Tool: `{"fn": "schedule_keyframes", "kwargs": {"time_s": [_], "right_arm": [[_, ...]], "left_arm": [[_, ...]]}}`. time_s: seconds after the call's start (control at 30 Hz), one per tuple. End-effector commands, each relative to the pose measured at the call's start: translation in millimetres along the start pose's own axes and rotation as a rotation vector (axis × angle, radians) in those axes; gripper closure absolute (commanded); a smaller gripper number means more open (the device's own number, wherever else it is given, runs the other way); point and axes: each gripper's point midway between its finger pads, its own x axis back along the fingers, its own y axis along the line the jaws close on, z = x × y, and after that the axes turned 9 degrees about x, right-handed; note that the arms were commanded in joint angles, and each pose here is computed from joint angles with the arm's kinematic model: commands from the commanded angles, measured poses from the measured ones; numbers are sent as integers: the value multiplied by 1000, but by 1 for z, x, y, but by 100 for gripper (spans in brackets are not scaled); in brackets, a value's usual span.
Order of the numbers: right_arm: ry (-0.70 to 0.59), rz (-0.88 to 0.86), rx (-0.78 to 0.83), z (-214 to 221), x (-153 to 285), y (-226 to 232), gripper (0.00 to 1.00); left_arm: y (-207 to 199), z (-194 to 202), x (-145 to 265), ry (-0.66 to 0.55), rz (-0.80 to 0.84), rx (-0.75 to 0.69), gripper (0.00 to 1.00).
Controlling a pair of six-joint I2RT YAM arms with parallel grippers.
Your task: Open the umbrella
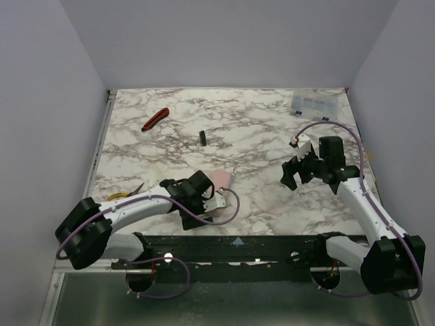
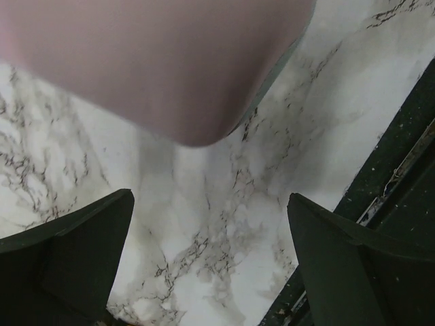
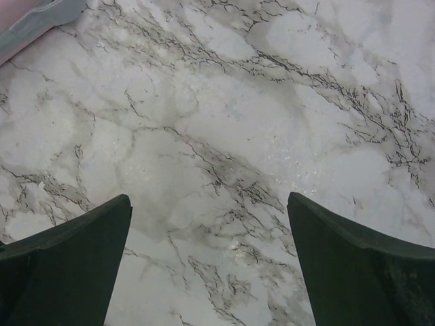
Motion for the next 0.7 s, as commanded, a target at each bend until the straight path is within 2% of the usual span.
{"fn": "schedule_keyframes", "kwargs": {"time_s": [0.0,0.1,0.2,0.3,0.4,0.47,0.53,0.67], "right_arm": [[57,46,-41,10,5,-5,0],[80,58,-76,11,4,-8,0],[101,51,-101,10,3,-10,0],[96,34,-120,5,-1,-11,0],[84,5,-137,-3,-4,-10,0],[79,-15,-157,-7,-5,-9,0],[68,-52,-177,-10,-8,-3,0],[18,-128,-252,-24,-18,8,0]], "left_arm": [[5,-37,-19,-3,-83,-73,2],[6,-80,-24,-58,-75,-20,1],[12,-126,-31,-127,-75,47,7],[-6,-174,-26,-245,53,80,13],[-32,-204,-6,-377,221,71,13],[-44,-210,18,-471,340,83,11],[-40,-207,45,-560,398,119,11],[6,-177,71,-657,324,239,9]]}}
